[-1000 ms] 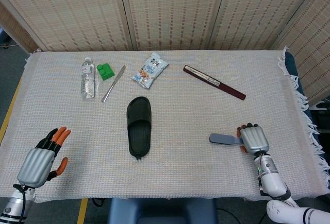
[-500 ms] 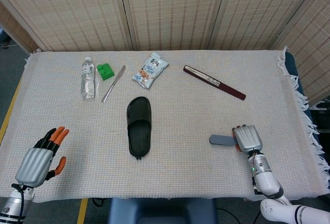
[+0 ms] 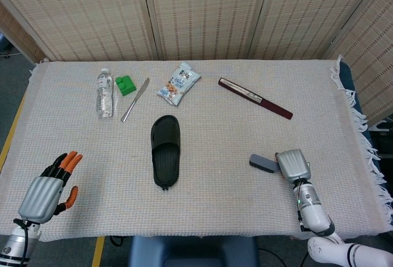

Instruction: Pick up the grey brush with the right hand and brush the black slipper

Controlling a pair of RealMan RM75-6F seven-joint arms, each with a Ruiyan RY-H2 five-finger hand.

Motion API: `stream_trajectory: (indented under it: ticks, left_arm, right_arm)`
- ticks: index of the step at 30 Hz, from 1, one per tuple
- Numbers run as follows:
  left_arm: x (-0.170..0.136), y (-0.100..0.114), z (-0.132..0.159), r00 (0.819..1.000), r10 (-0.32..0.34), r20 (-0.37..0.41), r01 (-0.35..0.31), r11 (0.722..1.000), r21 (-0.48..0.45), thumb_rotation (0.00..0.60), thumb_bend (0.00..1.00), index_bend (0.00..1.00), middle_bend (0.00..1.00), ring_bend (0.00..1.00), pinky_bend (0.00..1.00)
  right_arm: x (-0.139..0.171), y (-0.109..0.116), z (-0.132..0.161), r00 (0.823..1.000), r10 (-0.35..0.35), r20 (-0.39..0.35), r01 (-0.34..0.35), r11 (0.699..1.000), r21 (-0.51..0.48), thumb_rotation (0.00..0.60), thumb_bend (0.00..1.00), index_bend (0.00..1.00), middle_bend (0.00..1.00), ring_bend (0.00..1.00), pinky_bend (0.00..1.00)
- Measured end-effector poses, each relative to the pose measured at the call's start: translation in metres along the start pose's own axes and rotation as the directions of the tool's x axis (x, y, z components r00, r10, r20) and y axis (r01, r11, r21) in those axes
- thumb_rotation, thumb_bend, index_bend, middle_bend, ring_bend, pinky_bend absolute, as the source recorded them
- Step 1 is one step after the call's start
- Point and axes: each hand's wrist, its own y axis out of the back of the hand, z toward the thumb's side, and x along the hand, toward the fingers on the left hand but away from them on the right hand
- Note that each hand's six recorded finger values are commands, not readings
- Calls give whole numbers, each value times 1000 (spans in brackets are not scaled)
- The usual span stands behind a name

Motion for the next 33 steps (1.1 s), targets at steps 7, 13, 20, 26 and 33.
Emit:
stream_trajectory:
  ticks: [7,13,20,26,33]
  left_arm:
    - [0,0,0,1000,-3,1,3,1000,1,600,595,0,0,0,234]
    - [0,0,0,1000,0,-3,0,1000,0,600,610,0,0,0,235]
    - [0,0,0,1000,0,-4,0,1000,1,600,612,0,0,0,235]
    - [-1,0,0,1000,3,-7,-3,1000,1,600,615,0,0,0,235]
    - [0,-2,1,1000,-4,-7,4,1000,3,600,626,0,0,0,235]
  right_arm:
    - [-1,7,-2,1000,-27,-4,27,1000,16,600,456,847,713,791,997]
    - [-3,20,-6,992,-123,1,122,990,67,600,456,857,741,830,1000]
    - [-5,33,-9,968,-251,-5,251,967,45,600,455,867,771,855,1000]
    - [-4,36,-12,949,-315,-9,315,948,46,600,460,903,801,883,1000]
    - [-3,39,-16,936,-352,25,353,933,-68,600,472,914,823,913,1000]
